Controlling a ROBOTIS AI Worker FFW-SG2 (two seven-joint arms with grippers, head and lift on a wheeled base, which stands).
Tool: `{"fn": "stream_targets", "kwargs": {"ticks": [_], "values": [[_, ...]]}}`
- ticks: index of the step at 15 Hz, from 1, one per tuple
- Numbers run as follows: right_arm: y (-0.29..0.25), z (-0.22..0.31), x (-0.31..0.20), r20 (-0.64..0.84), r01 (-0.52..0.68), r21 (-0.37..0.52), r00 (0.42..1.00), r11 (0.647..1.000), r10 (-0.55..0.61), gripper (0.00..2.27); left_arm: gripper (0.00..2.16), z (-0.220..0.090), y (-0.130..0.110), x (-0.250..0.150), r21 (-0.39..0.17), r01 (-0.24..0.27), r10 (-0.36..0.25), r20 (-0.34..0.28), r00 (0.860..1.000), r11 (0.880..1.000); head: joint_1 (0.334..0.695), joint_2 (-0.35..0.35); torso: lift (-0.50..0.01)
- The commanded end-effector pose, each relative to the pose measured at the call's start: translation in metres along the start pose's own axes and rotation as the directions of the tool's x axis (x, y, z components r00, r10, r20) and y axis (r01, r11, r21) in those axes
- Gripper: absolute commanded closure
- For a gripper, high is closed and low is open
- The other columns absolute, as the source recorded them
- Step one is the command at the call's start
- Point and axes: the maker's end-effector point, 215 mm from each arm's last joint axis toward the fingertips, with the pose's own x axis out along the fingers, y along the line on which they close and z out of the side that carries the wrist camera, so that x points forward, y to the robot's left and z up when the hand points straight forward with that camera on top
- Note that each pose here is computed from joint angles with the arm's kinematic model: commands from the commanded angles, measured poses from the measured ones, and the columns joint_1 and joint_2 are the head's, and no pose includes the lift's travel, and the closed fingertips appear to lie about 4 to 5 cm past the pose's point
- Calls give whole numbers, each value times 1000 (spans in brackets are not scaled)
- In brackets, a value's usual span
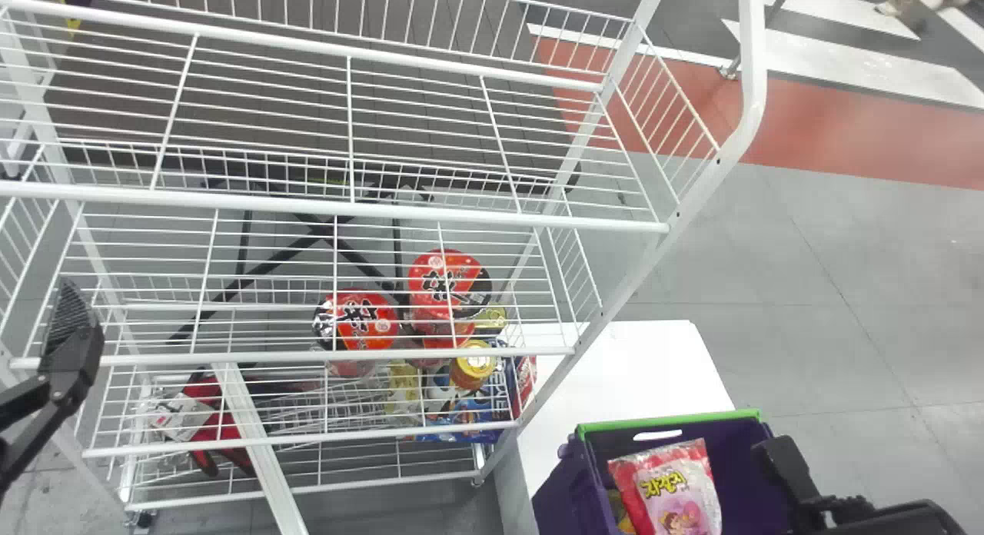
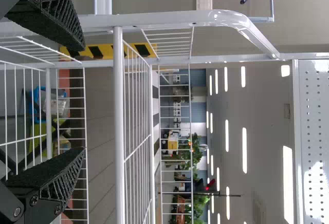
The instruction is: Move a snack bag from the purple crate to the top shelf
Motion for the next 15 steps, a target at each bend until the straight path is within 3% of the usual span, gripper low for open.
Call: {"fn": "stream_targets", "kwargs": {"ticks": [1, 15], "values": [[0, -1, 1, 0, 1, -1, 1000, 1000, -1, 1514, 130, -1, -1, 1, -1, 1, -1, -1, 1000, 1000, 695, -350, -172], [0, 1, 5, 16, 14, -7, 1000, 1000, -14, 1514, 134, -2, -1, 4, 1, 2, -2, 0, 1000, 1000, 695, -350, -117]]}}
